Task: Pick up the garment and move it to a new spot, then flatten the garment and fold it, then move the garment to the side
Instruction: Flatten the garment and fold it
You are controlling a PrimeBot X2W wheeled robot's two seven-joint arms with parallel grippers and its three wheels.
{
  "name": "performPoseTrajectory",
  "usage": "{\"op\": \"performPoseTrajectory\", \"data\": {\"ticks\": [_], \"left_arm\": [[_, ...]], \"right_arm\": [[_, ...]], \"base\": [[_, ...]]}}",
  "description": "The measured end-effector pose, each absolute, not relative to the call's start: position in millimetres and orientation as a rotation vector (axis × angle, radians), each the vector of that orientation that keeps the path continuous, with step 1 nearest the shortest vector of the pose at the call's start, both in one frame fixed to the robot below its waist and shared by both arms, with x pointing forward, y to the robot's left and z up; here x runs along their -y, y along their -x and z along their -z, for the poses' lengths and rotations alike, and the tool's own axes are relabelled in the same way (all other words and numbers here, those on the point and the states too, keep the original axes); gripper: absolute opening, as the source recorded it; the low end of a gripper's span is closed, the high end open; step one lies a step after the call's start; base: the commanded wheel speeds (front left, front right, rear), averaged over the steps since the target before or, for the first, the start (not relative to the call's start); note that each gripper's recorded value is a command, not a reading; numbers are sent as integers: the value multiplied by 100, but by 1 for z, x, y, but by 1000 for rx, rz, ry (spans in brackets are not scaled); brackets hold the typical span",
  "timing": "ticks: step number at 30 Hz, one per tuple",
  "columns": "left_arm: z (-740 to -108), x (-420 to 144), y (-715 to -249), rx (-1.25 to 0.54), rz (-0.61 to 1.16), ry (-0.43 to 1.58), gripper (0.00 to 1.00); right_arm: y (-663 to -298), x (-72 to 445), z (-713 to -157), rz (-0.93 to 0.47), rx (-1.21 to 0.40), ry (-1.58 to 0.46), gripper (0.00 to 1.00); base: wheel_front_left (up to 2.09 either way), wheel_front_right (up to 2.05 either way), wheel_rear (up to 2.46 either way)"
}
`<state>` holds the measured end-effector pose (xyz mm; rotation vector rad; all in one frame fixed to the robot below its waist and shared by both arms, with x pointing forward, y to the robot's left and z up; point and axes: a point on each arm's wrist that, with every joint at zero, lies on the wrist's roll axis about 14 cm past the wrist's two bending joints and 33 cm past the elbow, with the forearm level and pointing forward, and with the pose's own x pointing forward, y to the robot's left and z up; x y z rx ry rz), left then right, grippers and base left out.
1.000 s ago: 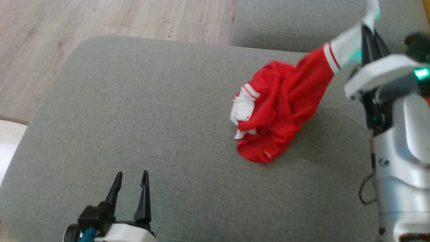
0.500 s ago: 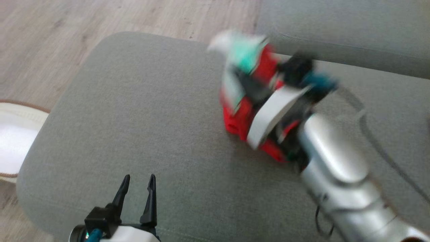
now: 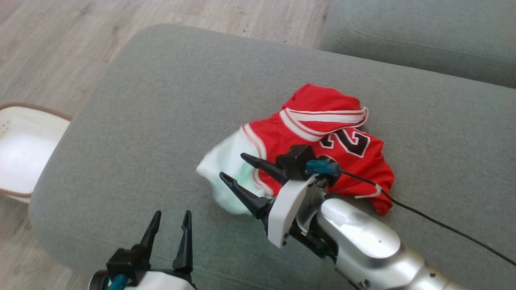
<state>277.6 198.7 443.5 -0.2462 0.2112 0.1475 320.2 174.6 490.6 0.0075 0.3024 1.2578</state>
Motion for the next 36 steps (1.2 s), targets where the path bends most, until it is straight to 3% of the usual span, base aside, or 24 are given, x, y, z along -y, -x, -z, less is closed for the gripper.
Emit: {"op": "performPoseTrajectory", "data": {"ticks": [7,16,25,36], "left_arm": [[-447,-189,-287,-195,-102,242,100],[-461,-171,-298,-156,-34,238,100],[-457,-170,-300,-172,-32,238,100],[-448,-177,-299,-204,-58,236,100]], "right_arm": [[-345,-155,-512,-1152,-218,-97,100],[-409,-72,-512,-813,-133,-54,100],[-374,3,-403,-627,-405,20,100],[-387,43,-380,-500,-487,66,100]], "base": [[0,0,0],[0,0,0],[0,0,0],[0,0,0]]}}
